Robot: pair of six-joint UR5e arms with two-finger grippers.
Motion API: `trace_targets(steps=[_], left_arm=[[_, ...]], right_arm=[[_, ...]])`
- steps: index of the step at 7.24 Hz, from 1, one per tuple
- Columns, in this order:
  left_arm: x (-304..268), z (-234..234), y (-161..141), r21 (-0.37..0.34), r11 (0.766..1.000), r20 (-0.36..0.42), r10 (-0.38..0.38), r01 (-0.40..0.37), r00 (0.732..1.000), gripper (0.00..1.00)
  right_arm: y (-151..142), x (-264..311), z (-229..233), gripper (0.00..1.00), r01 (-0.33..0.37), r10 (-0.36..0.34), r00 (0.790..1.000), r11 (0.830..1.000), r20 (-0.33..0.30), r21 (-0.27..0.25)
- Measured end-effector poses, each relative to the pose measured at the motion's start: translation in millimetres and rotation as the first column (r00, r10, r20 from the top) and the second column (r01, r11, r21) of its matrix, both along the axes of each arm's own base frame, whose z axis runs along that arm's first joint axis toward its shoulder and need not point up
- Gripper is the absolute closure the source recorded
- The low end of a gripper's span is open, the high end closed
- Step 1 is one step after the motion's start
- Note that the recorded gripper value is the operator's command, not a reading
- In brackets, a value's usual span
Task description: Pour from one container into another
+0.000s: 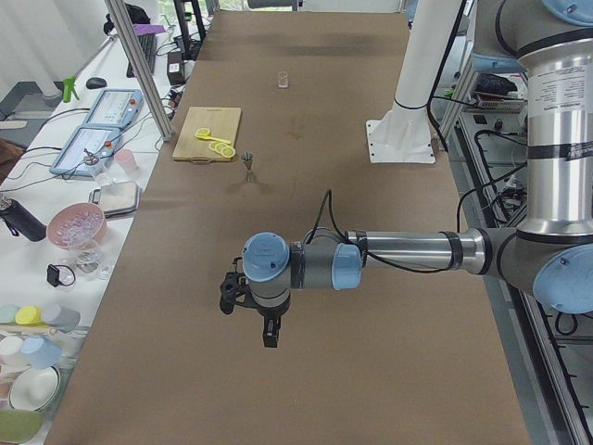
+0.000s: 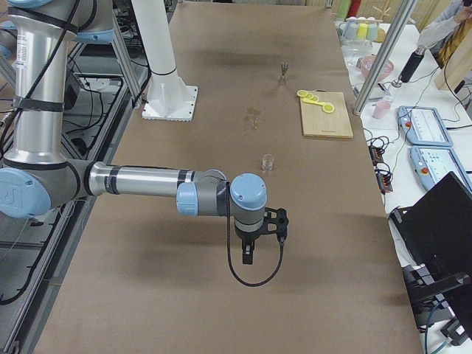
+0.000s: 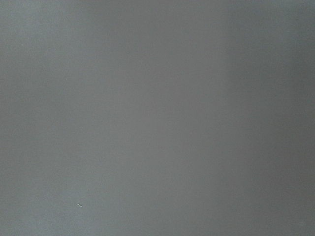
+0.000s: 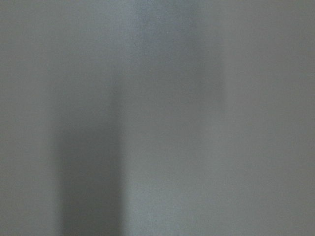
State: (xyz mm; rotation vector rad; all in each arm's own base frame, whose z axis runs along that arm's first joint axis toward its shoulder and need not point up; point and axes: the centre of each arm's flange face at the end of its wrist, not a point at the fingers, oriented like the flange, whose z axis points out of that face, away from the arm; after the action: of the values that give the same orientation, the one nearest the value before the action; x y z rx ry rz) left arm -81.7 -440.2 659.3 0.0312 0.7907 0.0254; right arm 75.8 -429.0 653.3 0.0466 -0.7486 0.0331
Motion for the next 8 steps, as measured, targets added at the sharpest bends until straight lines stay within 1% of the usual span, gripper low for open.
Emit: trace_targets(steps=[8], left_arm=[[0.0, 1.3, 0.2, -0.002, 1.0, 0.0, 0.001, -0.001, 1.0, 0.02]], right_arm=[[8.3, -1.1, 5.9, 0.0, 0.006, -0.006, 1.0, 1.0, 0.019, -0.005]])
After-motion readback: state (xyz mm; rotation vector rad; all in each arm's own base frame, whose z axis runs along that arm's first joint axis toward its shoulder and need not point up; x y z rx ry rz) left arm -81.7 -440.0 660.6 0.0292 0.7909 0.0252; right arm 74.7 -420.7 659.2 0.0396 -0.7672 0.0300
